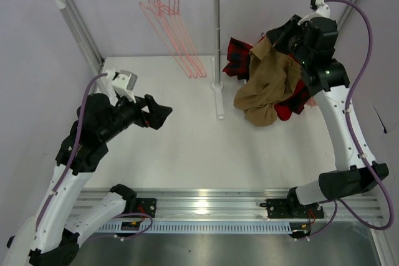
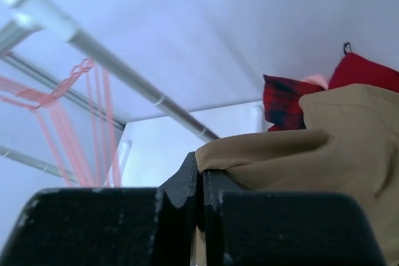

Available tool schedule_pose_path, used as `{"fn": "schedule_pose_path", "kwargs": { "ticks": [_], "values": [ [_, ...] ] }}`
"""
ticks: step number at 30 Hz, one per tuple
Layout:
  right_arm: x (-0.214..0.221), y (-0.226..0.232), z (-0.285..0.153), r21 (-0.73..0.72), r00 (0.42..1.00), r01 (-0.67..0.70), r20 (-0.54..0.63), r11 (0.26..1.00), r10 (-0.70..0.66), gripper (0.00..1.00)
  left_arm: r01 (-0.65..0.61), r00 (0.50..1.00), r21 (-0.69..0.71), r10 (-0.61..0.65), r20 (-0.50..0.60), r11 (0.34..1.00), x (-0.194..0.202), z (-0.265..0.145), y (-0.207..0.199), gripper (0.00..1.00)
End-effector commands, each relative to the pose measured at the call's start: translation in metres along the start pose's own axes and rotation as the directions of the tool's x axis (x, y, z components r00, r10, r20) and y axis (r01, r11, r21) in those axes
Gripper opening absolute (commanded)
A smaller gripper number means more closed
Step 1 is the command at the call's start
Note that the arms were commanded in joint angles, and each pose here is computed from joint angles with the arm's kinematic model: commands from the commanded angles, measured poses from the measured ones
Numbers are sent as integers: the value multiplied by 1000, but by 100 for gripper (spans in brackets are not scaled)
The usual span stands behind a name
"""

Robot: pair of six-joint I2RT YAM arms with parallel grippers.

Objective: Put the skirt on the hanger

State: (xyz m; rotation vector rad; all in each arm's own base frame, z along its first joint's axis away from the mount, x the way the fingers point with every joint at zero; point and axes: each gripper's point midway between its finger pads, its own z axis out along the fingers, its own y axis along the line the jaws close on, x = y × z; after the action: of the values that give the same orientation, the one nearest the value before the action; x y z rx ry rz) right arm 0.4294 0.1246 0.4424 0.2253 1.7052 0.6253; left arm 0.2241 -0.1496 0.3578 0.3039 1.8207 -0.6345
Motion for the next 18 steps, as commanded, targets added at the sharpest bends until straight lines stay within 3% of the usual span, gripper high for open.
{"fn": "schedule_pose_path", "kwargs": {
  "ticks": [1, 4, 12, 14, 18],
  "values": [
    [-54, 66, -53, -110, 987, 81, 146, 991, -65, 0, -23, 995, 211, 2, 96, 977, -22, -9, -44, 99],
    [-68, 111, -85, -181, 977, 107, 200, 978, -70, 0, -43, 989, 283, 0, 148, 958, -37, -19, -65, 100],
    [-54, 199, -145, -393, 985, 148, 145, 907, -98, 0, -89, 972, 379, -4, 236, 921, -63, -32, -89, 99],
    [-47, 199, -147, -357, 981, 172, 147, 918, -127, 0, -92, 973, 376, 2, 231, 922, -61, -29, -89, 99],
    [6, 178, -138, -289, 985, 169, 18, 942, -171, 0, -108, 970, 351, 21, 244, 930, -62, -30, -84, 100]
  ]
}}
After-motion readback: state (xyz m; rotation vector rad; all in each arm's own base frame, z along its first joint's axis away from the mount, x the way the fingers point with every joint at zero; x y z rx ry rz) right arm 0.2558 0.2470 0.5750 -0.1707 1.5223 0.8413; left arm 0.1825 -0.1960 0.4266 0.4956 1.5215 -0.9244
